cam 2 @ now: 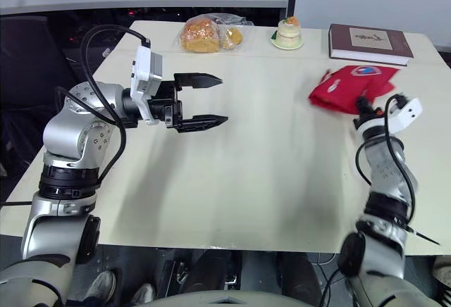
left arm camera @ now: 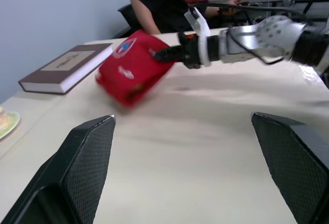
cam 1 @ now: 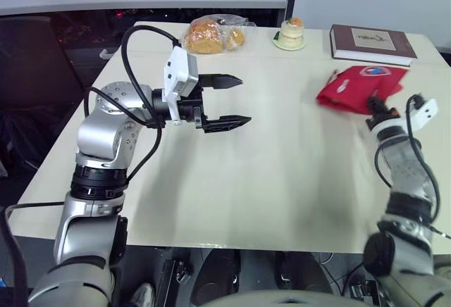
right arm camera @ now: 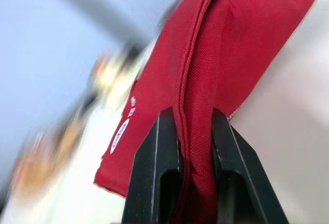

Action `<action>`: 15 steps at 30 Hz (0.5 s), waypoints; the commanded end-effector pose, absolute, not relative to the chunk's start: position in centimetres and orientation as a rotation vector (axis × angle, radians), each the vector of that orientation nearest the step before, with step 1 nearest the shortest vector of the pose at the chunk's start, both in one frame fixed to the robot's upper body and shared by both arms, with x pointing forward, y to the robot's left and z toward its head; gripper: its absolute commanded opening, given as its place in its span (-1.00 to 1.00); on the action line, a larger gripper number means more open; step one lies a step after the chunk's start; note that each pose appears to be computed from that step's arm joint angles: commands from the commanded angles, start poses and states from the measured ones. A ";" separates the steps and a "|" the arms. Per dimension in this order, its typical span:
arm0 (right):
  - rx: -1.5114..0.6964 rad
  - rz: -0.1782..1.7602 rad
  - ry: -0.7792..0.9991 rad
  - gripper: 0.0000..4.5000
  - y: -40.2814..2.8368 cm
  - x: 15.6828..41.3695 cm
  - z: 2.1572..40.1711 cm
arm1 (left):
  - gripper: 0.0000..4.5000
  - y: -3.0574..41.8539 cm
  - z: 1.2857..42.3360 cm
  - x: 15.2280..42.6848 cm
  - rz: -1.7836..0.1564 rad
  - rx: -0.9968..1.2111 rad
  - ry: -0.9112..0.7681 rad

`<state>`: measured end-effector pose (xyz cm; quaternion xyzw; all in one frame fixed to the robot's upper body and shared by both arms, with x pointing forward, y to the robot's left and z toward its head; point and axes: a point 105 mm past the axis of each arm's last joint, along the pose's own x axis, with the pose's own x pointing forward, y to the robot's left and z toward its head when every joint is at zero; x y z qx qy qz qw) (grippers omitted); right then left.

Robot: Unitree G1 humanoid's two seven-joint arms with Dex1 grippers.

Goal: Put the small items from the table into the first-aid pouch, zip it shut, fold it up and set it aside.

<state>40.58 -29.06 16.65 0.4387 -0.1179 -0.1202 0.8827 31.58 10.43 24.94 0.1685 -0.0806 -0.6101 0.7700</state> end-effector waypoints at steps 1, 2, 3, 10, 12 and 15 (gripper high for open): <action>1.007 -0.463 -0.421 -0.98 -31.9 41.0 18.7 | 1.00 10.1 26.5 31.7 -1.300 0.394 -0.248; 1.021 -0.504 -0.423 -0.98 -32.1 41.2 18.4 | 1.00 10.1 26.6 31.8 -1.291 0.390 -0.255; 1.029 -0.529 -0.424 -0.98 -32.2 41.4 18.3 | 1.00 10.2 26.7 31.9 -1.286 0.388 -0.259; 0.973 -0.348 -0.096 -0.78 -23.8 44.4 14.3 | 1.00 10.3 26.7 32.0 -1.252 0.382 -0.268; 0.966 -0.281 -0.050 -0.40 -22.5 44.3 13.9 | 1.00 10.4 26.5 32.0 -1.242 0.380 -0.266; 0.989 -0.196 0.003 0.29 -21.5 43.5 13.5 | 1.00 10.5 26.1 32.3 -1.226 0.381 -0.262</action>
